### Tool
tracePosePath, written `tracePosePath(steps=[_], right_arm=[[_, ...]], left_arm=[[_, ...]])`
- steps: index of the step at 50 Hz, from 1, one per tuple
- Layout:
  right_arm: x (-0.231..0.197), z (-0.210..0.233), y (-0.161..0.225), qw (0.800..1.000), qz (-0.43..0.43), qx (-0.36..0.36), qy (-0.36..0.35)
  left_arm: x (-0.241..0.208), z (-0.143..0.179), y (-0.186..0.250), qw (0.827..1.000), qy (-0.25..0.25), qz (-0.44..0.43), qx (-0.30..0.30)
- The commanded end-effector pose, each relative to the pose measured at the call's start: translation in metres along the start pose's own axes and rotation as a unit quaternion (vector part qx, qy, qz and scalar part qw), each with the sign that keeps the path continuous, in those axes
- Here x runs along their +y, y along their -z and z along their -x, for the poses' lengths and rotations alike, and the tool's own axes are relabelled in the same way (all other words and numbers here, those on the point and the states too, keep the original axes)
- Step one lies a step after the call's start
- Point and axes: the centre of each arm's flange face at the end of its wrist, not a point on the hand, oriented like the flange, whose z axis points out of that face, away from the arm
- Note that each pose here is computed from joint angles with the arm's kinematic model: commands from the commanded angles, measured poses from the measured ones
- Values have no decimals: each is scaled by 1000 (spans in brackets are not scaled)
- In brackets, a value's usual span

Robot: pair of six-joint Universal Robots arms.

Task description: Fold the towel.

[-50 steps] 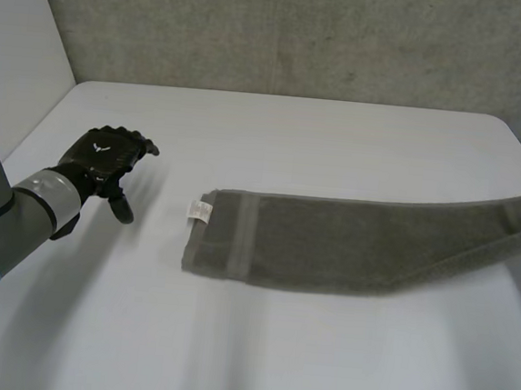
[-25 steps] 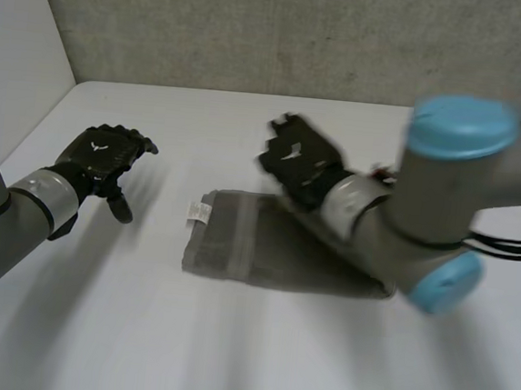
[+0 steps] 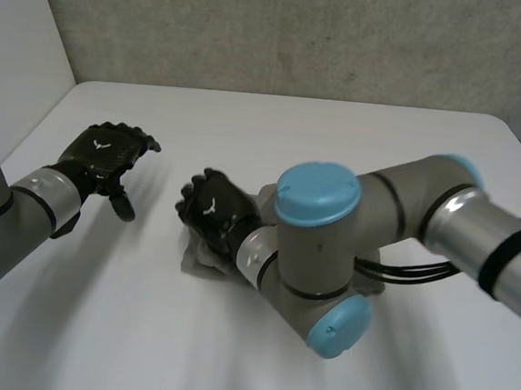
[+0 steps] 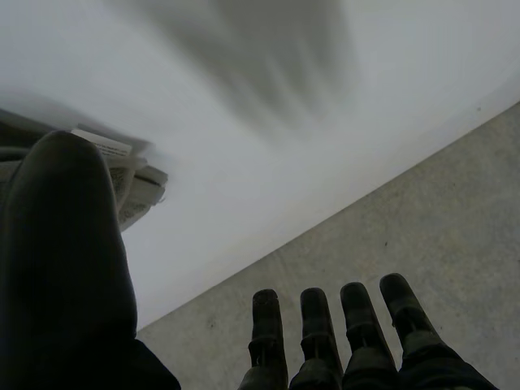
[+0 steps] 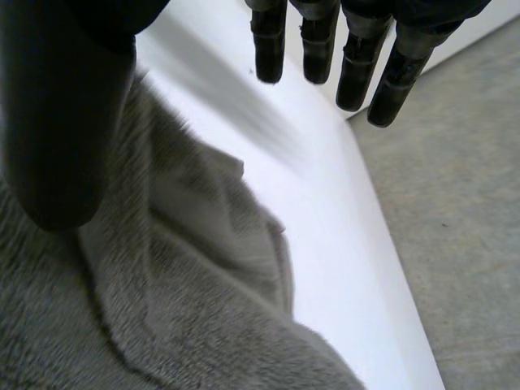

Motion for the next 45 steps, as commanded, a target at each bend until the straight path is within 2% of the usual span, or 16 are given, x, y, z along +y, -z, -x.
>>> tracePosePath(steps=[1, 3, 6, 9, 11, 17, 22, 25, 31, 36, 45], right_arm=[[-19, -42, 31, 993, -14, 39, -107], [-11, -65, 46, 986, -3, 63, -156], [-2, -83, 62, 978, 8, 83, -189], [9, -92, 70, 975, 23, 96, -201], [31, -100, 85, 968, 56, 113, -218], [64, -101, 107, 956, 109, 125, -240], [97, -82, 124, 947, 147, 97, -269], [106, -72, 127, 946, 147, 84, -275], [110, -64, 124, 949, 139, 76, -272], [123, -52, 116, 946, 151, 62, -279], [132, -44, 113, 953, 163, 46, -251]], left_arm=[[-13, -7, -1, 1000, 14, -21, 10], [-20, -16, -1, 999, 30, -31, 22], [-24, -21, -1, 998, 39, -37, 28], [-33, -34, 1, 996, 56, -49, 47], [-40, -54, 3, 993, 70, -58, 74], [-41, -81, 7, 989, 83, -57, 110], [-22, -124, 11, 983, 75, -28, 163], [-11, -134, 13, 982, 74, -12, 175], [3, -138, 11, 981, 76, 9, 176], [18, -136, 8, 985, 77, 21, 152], [23, -130, -3, 990, 73, -10, 116]])
